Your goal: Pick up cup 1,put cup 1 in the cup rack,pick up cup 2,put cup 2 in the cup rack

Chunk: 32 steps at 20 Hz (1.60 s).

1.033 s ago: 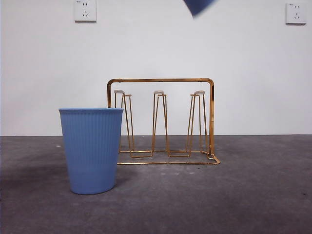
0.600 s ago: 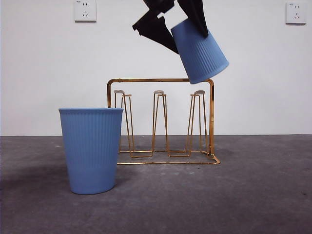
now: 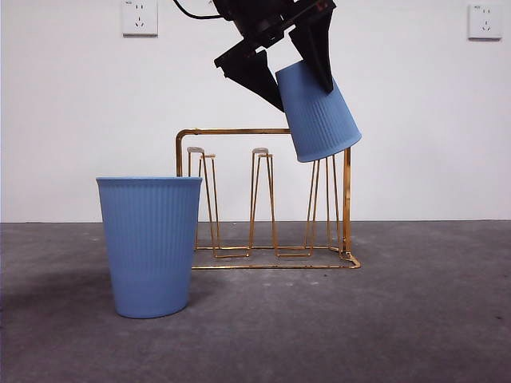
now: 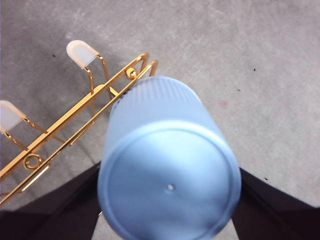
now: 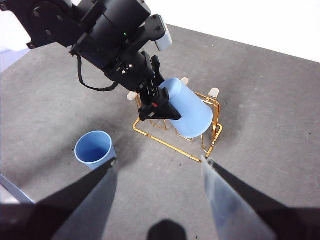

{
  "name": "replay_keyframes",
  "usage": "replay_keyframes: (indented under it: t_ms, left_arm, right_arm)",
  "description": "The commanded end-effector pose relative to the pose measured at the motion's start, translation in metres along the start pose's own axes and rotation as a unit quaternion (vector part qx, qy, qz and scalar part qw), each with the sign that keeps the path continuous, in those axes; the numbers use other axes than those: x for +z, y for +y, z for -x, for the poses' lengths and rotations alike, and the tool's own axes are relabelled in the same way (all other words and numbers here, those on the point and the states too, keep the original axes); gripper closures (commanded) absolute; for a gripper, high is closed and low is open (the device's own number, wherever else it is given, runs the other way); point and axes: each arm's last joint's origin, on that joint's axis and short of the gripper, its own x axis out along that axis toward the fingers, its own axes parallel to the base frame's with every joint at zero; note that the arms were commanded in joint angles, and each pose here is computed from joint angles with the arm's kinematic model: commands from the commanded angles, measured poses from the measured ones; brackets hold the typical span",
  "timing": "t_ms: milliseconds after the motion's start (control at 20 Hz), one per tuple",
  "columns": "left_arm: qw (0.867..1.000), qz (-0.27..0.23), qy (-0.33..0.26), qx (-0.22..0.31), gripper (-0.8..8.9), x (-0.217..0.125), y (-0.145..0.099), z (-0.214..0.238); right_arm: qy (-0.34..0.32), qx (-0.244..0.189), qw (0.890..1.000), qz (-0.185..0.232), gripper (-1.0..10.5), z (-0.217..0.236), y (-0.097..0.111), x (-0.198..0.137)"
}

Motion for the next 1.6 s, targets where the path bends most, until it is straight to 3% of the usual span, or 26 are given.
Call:
replay_keyframes:
  t_ms: [50, 350, 1300, 1400, 1500, 1600]
  left_arm:
    - [1.0, -0.006, 0.012, 0.002, 8.21, -0.001, 0.003, -0.012]
    - [0.998, -0.002, 0.062, -0.002, 8.21, -0.011, 0.005, -0.051]
    - [0.996, -0.015, 0.085, 0.017, 8.12, -0.023, 0.006, -0.114]
    - [0.996, -0.015, 0.085, 0.017, 7.23, -0.022, 0.006, -0.114]
    - [0.996, -0.014, 0.09, 0.017, 5.03, -0.023, 0.006, -0.114]
    - [0.996, -0.014, 0.09, 0.016, 4.63, -0.023, 0.006, -0.113]
  right_arm:
    - [0.013, 0.002, 1.0, 0.002, 6.6, -0.001, 0.0, -0.003]
    - [0.012, 0.003, 1.0, 0.002, 6.6, -0.001, 0.0, -0.003]
    - [0.034, 0.008, 0.999, 0.003, 6.6, -0.012, -0.001, -0.007]
    - [0.043, 0.009, 0.999, 0.006, 6.6, -0.016, -0.002, -0.009]
    - [0.045, 0.009, 0.999, 0.007, 6.6, -0.017, -0.002, -0.01]
    - [0.045, 0.009, 0.999, 0.008, 6.6, -0.017, -0.002, -0.01]
